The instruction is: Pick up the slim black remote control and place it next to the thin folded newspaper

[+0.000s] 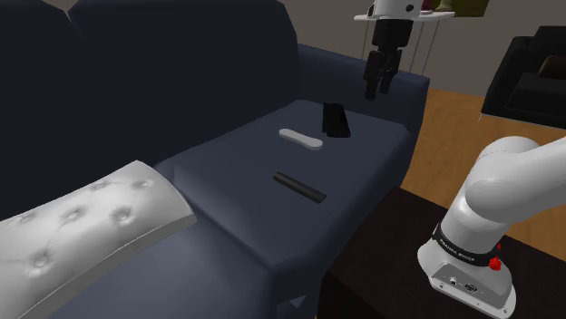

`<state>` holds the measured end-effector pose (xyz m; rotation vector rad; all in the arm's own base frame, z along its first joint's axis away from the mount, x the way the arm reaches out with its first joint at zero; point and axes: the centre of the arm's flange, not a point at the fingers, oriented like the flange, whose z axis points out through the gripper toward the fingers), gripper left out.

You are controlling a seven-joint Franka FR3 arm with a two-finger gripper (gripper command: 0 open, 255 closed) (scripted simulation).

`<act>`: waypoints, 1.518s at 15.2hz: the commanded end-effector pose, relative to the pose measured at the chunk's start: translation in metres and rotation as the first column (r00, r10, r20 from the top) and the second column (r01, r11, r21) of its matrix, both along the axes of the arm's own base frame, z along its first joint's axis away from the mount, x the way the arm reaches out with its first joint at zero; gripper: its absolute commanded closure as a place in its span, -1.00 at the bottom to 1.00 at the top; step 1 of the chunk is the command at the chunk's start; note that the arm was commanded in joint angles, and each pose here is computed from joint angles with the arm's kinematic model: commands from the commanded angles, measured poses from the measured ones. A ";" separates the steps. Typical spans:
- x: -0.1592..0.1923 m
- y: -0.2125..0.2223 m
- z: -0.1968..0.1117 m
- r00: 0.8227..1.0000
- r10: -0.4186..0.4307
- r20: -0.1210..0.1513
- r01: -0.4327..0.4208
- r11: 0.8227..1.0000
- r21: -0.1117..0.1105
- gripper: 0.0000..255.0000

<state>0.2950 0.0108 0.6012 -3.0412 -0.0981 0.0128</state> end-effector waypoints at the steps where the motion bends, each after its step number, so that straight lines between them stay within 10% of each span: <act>1: 0.000 0.000 0.000 1.000 0.000 0.000 0.000 1.000 0.000 -1.00; 23: 0.110 0.130 -0.237 0.998 -0.061 -0.002 0.061 0.998 -0.025 -1.00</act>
